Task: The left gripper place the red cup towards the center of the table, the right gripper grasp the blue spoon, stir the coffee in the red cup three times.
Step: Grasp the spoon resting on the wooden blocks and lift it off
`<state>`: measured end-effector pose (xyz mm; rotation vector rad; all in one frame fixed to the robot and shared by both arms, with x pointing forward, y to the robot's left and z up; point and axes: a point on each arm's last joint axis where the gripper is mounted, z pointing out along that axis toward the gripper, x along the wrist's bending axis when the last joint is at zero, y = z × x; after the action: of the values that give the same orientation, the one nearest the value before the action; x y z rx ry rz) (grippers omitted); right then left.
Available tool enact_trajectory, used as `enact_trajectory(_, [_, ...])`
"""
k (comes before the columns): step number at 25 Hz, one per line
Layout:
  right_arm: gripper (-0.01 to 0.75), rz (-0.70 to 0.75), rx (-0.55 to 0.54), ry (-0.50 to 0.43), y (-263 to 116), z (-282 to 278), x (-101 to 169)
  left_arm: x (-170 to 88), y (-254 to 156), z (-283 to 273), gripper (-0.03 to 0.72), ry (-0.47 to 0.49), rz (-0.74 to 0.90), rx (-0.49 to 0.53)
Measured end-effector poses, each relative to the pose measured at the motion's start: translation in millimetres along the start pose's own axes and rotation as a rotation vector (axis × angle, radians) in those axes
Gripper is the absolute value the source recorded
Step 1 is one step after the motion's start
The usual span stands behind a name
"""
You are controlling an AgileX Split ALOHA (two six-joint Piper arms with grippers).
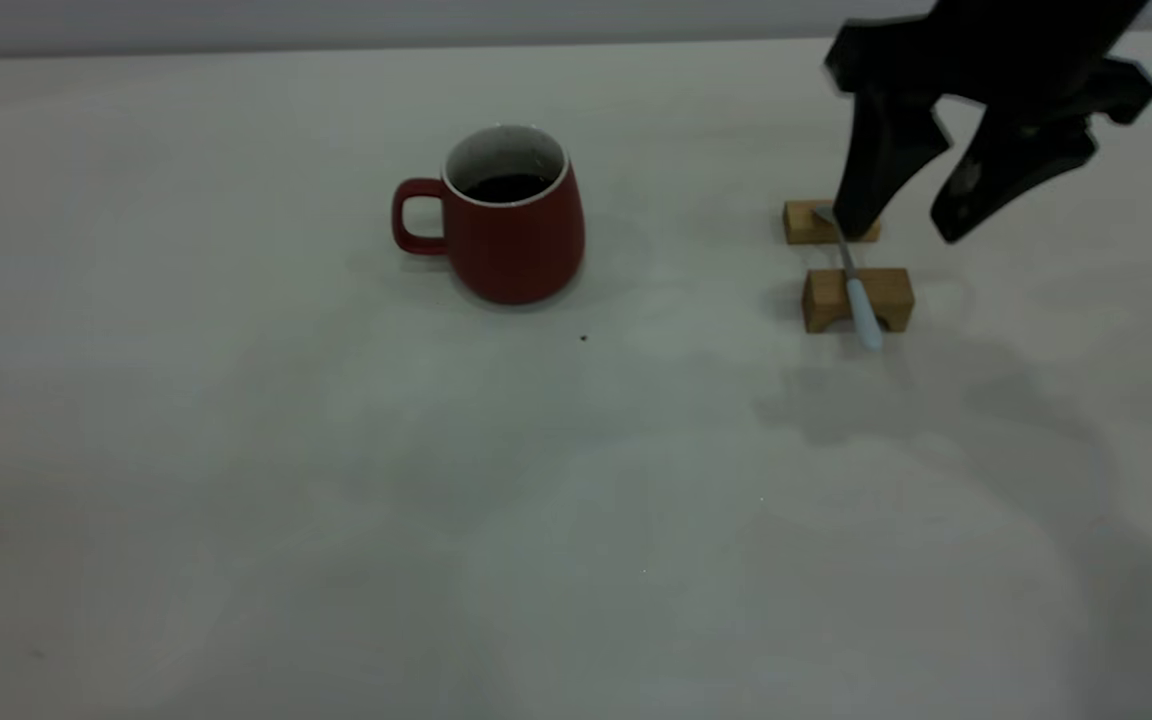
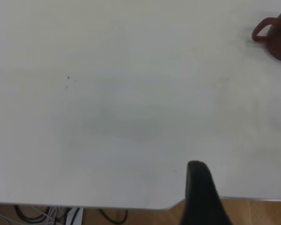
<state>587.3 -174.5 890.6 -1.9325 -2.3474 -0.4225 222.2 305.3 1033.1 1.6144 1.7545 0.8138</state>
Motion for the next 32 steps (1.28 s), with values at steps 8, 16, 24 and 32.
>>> enact_trajectory(8, [0.583, 0.067, 0.081, -0.102, 30.3, 40.7, -12.9, 0.0, 0.0, 0.0, 0.521, 0.000, 0.001, 0.000])
enact_trajectory(16, [0.583, 0.099, 0.143, -0.098, 33.5, 72.8, -18.2, 0.0, 0.0, 0.0, 0.521, 0.000, 0.001, 0.000])
enact_trajectory(24, [0.583, 0.134, 0.158, -0.088, 28.3, 95.9, -22.5, 0.0, 0.0, 0.0, 0.521, 0.000, 0.001, 0.000])
enact_trajectory(32, [0.583, 0.142, 0.151, -0.097, 24.7, 116.2, -28.2, 0.0, 0.0, 0.0, 0.521, 0.000, 0.000, 0.000])
